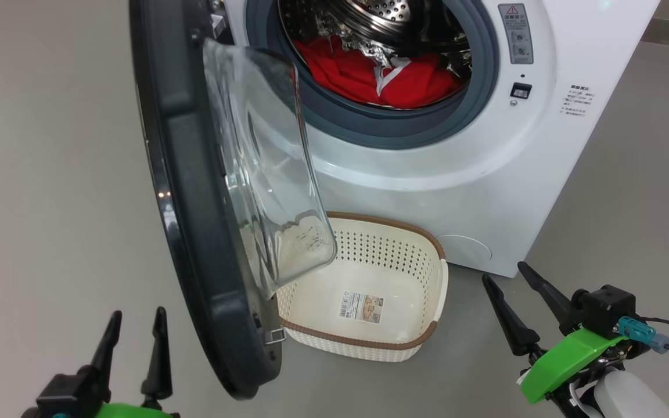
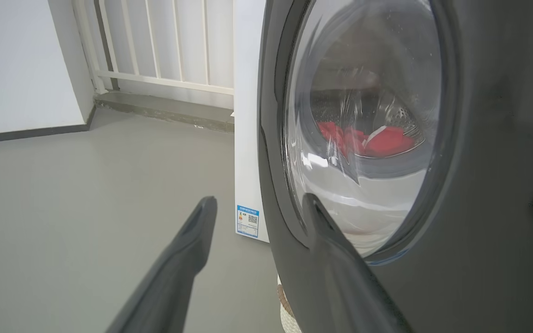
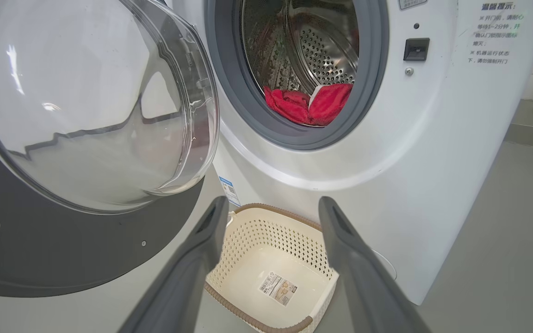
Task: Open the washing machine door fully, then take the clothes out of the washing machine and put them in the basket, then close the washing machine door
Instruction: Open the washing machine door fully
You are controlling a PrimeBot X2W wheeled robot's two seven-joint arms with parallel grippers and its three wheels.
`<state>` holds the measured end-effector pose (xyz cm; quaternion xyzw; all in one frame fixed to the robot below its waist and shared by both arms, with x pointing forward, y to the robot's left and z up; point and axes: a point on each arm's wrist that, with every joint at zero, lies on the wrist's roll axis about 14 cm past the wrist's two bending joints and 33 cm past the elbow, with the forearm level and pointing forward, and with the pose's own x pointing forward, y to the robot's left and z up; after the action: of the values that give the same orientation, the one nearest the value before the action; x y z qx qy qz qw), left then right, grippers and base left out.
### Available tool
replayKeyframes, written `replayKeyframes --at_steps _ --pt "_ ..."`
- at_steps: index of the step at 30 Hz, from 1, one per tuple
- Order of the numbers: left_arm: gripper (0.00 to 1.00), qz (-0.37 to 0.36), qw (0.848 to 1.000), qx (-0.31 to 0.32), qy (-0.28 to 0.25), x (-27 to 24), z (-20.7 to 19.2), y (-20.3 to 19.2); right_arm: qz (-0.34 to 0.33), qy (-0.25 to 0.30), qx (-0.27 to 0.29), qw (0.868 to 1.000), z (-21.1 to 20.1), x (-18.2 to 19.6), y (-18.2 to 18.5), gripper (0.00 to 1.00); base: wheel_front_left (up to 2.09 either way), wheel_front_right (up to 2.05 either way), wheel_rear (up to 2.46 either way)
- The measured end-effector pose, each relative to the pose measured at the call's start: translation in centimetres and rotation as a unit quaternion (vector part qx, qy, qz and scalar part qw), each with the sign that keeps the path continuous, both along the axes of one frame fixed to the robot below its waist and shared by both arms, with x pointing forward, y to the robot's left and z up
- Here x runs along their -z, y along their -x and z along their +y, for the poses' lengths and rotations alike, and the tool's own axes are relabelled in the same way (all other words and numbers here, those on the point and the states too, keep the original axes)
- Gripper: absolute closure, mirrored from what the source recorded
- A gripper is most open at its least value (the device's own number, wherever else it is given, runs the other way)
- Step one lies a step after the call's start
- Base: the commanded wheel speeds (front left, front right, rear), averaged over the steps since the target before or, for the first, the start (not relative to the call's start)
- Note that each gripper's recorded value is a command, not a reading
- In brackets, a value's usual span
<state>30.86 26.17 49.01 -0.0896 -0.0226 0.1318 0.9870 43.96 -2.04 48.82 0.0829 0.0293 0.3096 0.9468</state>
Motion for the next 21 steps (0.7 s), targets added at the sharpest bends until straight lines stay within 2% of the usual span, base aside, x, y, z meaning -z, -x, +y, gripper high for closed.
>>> replayKeyframes --at_steps 1,2,8,12,17,21 --pt "0.15 -0.004 1.000 -0.002 -0.001 -0.2 0.1 0.0 0.000 0.000 0.000 1.000 0.0 0.0 0.0 0.00 0.00 0.00 0.00" --pt "1.00 -0.016 1.000 -0.009 -0.002 -1.0 0.6 0.1 -0.001 0.000 0.001 1.000 -0.1 -0.1 0.0 0.00 0.00 0.00 0.00" --pt "1.00 -0.085 0.996 -0.037 -0.018 -5.4 2.5 0.5 -0.008 -0.001 0.003 1.000 -0.1 -0.7 0.0 0.00 0.00 0.00 0.00" --pt "1.00 -0.158 0.986 -0.046 -0.039 -10.4 2.9 1.0 -0.014 -0.003 0.003 1.000 0.0 -1.2 0.0 0.00 0.00 0.00 0.00" --pt "1.00 -0.232 0.971 -0.022 -0.054 -15.1 0.9 1.4 -0.017 -0.004 0.006 1.000 -0.2 -1.4 0.1 0.00 0.00 0.00 0.00" --pt "1.00 -0.261 0.964 0.002 -0.056 -17.0 -0.9 1.5 -0.011 -0.005 0.008 1.000 -0.3 -1.0 0.5 0.00 0.00 0.00 0.00"
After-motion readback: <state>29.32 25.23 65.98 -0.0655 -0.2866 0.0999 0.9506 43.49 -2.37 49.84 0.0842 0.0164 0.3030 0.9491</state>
